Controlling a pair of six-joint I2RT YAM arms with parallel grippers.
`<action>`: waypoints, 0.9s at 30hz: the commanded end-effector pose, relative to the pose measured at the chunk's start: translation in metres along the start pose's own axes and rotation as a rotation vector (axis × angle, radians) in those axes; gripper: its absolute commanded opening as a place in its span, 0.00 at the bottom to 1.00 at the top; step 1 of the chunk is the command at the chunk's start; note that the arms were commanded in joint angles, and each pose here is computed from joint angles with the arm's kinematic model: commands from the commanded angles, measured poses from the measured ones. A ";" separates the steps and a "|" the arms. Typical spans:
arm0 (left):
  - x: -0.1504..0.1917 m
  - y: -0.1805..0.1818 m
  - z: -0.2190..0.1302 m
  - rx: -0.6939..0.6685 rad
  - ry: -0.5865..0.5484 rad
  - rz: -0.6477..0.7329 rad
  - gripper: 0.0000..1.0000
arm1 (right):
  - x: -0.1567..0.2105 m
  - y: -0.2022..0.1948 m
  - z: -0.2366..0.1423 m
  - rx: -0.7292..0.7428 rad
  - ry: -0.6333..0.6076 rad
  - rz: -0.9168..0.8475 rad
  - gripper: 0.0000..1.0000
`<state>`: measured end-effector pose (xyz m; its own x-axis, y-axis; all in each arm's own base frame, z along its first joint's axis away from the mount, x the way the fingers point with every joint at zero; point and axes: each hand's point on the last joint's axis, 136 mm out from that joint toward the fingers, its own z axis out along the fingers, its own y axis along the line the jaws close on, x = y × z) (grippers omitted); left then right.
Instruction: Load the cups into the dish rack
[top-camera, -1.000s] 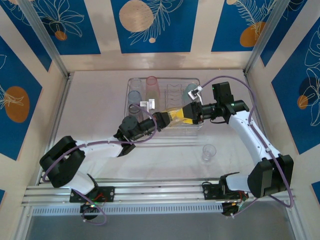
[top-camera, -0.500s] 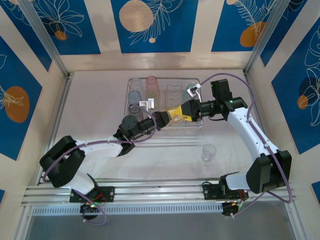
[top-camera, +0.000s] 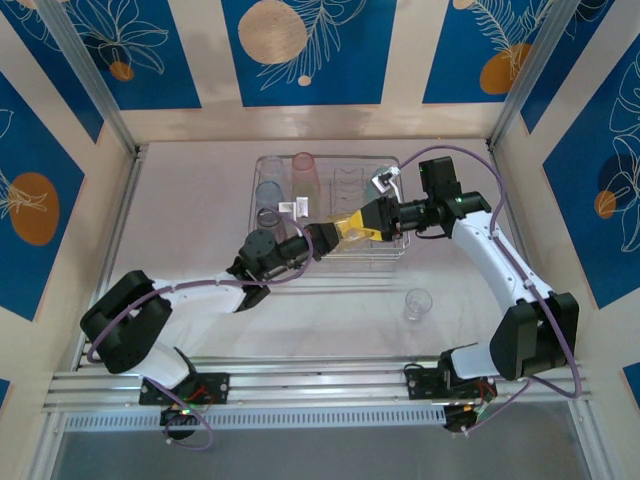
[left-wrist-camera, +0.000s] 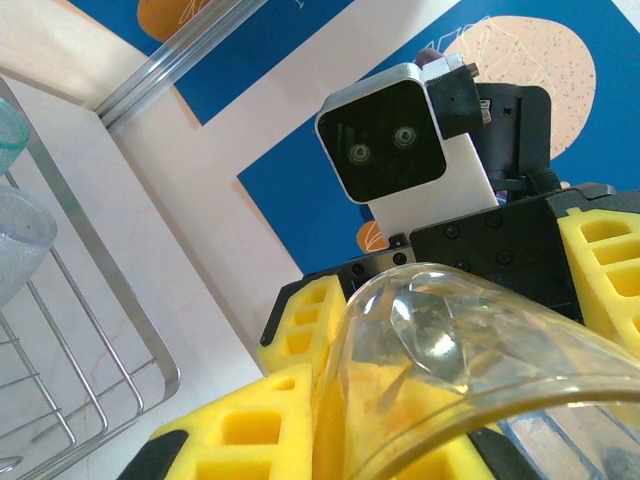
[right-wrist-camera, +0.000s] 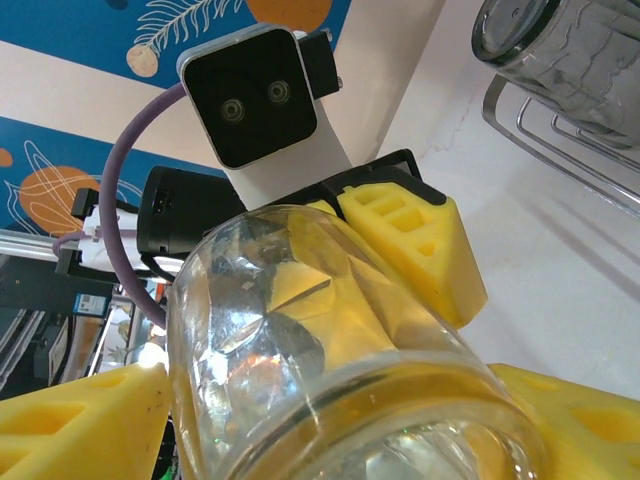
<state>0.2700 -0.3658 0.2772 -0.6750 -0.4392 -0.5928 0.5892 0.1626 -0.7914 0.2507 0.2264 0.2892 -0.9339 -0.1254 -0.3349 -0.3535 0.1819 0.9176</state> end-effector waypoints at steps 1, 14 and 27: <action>-0.011 -0.021 0.005 0.079 -0.018 0.021 0.00 | -0.004 0.004 0.001 -0.013 0.006 -0.021 0.80; -0.010 -0.021 0.002 0.073 -0.019 0.023 0.00 | -0.007 -0.009 0.004 0.032 0.002 -0.013 0.87; -0.009 -0.017 0.000 0.063 -0.025 0.022 0.00 | -0.008 -0.001 0.002 -0.011 -0.001 -0.025 0.84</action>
<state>0.2701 -0.3660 0.2751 -0.6785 -0.4353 -0.5917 0.5848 0.1673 -0.7937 0.2591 0.2283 0.2864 -0.9295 -0.1231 -0.3476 -0.3653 0.1793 0.9135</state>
